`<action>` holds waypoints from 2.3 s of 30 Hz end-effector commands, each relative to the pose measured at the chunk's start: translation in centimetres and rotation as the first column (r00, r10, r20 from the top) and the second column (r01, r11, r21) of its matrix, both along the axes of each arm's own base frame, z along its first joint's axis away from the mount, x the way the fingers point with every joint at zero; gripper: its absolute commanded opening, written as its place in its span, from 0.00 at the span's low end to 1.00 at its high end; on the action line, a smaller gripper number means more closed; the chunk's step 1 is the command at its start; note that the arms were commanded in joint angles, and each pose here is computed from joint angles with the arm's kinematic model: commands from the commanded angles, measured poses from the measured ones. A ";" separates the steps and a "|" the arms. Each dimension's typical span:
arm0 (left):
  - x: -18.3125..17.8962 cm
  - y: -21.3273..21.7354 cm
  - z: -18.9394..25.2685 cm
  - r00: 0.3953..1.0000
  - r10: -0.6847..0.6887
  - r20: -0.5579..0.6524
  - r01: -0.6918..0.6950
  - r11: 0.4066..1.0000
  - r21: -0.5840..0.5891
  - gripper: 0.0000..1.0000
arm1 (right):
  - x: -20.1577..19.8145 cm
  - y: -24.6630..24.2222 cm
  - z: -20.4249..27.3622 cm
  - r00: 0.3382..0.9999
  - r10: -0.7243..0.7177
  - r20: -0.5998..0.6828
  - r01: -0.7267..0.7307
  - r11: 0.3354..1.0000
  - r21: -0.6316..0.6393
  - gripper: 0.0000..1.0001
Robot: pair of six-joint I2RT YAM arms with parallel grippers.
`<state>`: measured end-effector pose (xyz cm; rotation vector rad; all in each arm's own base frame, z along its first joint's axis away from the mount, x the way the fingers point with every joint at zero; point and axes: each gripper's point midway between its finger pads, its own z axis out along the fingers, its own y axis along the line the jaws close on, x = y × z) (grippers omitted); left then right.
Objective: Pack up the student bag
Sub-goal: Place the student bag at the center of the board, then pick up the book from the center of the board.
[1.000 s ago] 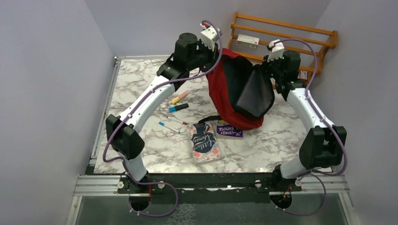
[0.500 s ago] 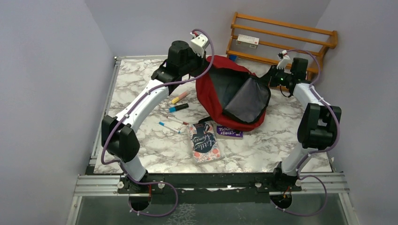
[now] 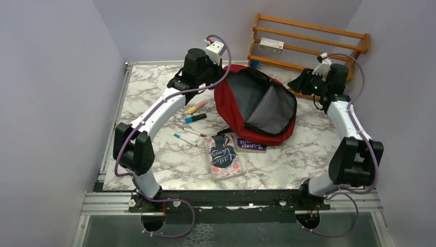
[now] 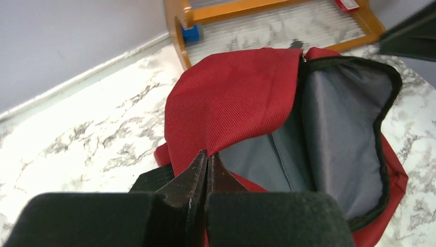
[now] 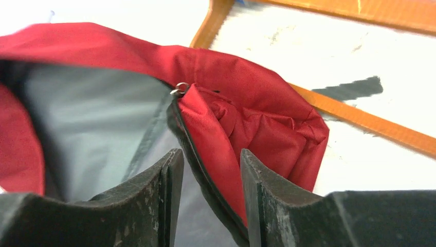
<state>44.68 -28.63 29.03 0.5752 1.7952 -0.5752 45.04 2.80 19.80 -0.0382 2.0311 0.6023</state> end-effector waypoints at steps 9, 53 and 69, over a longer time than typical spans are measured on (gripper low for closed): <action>2.9 1.5 -7.4 0.977 0.041 -0.208 -0.059 0.995 -0.079 0.03 | -6.0 0.4 6.1 0.981 -0.173 0.091 0.162 0.980 0.115 0.53; -6.0 13.9 -13.2 0.728 0.355 -0.586 -0.511 0.852 -0.119 0.99 | -18.4 10.6 -2.1 0.971 -0.024 -0.240 0.068 0.982 0.176 0.69; -20.1 8.1 -18.2 0.679 0.205 -0.705 -0.401 0.908 -0.123 0.99 | -24.5 14.8 -4.7 0.913 0.238 -0.332 -0.140 0.945 0.295 0.77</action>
